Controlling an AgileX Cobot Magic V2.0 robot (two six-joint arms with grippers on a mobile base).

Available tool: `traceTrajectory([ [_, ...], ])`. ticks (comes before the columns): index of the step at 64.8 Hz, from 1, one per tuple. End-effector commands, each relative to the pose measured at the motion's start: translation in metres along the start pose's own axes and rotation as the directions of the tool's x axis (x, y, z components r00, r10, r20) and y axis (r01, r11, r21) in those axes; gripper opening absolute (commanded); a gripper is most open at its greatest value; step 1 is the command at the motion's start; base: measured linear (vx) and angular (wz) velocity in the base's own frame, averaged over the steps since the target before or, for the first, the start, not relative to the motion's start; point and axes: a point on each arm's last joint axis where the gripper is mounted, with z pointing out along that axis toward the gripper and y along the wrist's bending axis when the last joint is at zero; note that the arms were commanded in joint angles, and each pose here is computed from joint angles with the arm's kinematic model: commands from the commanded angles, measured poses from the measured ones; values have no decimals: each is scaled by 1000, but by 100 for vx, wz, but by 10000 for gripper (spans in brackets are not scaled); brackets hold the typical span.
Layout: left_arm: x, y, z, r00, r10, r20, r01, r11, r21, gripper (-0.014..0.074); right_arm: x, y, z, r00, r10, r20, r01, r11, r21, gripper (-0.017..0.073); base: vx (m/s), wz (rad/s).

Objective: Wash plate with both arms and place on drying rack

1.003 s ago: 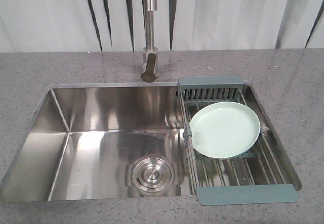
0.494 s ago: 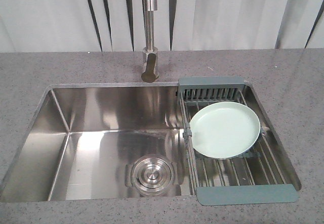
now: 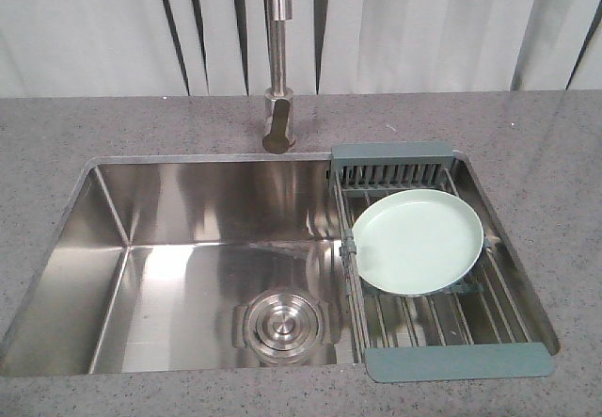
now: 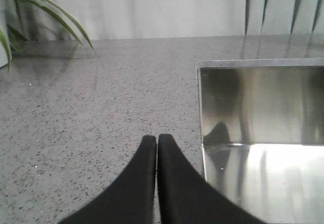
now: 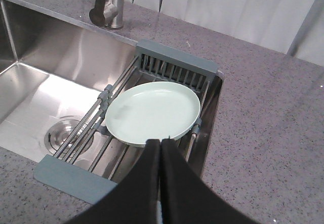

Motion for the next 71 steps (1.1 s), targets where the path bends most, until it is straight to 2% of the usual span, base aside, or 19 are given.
traceTrajectory([
  [1, 3, -5, 1, 998, 28, 52, -32, 997, 64, -6, -12, -4, -3, 998, 2, 69, -5, 999, 36, -6, 0, 0],
  [6, 2, -6, 1, 998, 2, 64, -7, 997, 82, -6, -12, -4, -3, 998, 2, 69, -5, 999, 36, -6, 0, 0],
  [16, -5, -9, 0, 989, 0, 147, -16, 994, 108, -6, -12, -4, -3, 998, 2, 69, -5, 999, 36, -6, 0, 0],
  [19, -7, -9, -1, 987, -13, 163, -6, 993, 114, -6, -12, -4, -3, 998, 2, 69, -5, 999, 36, -6, 0, 0],
  [30, -6, -9, 0, 985, 70, 159, -87, 991, 103, -6, -12, -4, -3, 998, 2, 69, -5, 999, 36, -6, 0, 0],
  [71, -6, -9, -1, 984, 65, 164, -83, 991, 103, -6, -11, -4, -3, 998, 2, 68, -5, 999, 36, -6, 0, 0],
])
